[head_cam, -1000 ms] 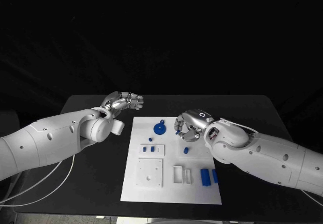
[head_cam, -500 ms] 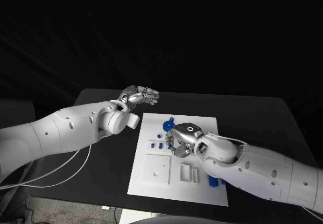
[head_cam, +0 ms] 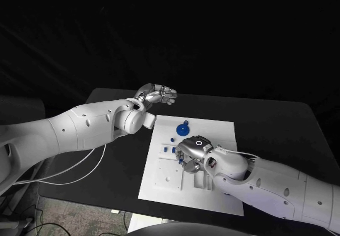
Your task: Assemble the parts on the task board
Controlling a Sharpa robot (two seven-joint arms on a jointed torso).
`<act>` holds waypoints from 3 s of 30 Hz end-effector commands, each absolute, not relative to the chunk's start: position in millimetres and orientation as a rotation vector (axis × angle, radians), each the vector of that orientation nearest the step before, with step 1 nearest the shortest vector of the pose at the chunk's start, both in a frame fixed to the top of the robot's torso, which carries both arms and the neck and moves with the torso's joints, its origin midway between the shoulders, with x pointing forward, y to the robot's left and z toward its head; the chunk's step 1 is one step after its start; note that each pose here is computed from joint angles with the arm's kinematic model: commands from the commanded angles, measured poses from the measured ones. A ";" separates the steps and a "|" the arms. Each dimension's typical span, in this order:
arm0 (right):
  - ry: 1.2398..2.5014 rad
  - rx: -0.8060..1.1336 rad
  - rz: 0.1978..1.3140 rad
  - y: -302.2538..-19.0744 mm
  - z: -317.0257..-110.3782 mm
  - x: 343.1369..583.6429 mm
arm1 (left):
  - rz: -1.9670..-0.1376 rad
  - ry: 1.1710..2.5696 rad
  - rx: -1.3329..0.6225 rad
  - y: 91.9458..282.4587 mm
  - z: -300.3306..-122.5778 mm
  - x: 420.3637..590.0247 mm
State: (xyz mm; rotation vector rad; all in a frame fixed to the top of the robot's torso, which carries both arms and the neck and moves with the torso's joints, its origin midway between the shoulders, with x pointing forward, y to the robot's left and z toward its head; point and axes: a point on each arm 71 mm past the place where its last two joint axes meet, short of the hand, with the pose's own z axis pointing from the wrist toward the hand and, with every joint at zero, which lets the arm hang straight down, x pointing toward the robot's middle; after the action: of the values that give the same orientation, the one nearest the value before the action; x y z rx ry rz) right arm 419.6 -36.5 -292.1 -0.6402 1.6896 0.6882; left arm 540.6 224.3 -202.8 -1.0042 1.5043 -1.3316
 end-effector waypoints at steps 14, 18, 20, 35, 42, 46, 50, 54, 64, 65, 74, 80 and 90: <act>1.727 -0.693 0.675 -28.1 -309.2 410.9 | -1.349 1.499 -1.000 220.5 -200.9 541.5; 1.727 -0.694 0.682 -26.3 -309.9 410.0 | -1.346 1.500 -1.001 220.8 -201.1 541.7; 1.728 -0.694 0.685 -25.4 -310.2 409.4 | -1.345 1.500 -1.002 221.0 -201.1 541.7; 1.734 -0.700 0.693 -24.9 -311.0 405.8 | -1.345 1.503 -1.003 221.3 -201.4 541.8; 1.733 -0.700 0.698 -24.5 -310.8 403.8 | -1.341 1.501 -1.005 222.8 -201.5 542.1; 1.735 -0.701 0.695 -25.0 -311.2 404.0 | -1.342 1.502 -1.004 222.6 -201.5 542.0; 1.736 -0.700 0.690 -26.2 -311.6 404.5 | -1.342 1.502 -1.004 222.6 -201.5 542.1; 1.738 -0.701 0.686 -26.9 -311.8 404.7 | -1.341 1.502 -1.005 222.9 -201.5 542.2; 1.747 -0.716 0.676 -22.9 -314.1 404.6 | -1.344 1.503 -1.004 221.7 -201.6 542.3; 1.751 -0.718 0.675 -22.1 -315.1 404.3 | -1.344 1.504 -1.004 221.7 -201.7 542.3; 1.762 -0.707 0.684 -21.8 -319.6 403.5 | -1.342 1.504 -1.005 221.5 -201.8 542.6; 1.753 -0.682 0.695 -23.9 -319.0 404.5 | -1.344 1.506 -1.004 219.8 -202.0 542.9; 1.691 -0.573 0.766 -27.6 -311.5 405.5 | -1.338 1.504 -1.007 222.5 -202.1 543.1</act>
State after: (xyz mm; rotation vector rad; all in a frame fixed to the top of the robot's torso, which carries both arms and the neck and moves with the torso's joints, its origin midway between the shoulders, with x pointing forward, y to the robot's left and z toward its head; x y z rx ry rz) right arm 406.2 -28.4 -315.0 -0.6233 1.7224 0.7225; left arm 542.9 223.9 -203.8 -1.0091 1.5064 -1.3241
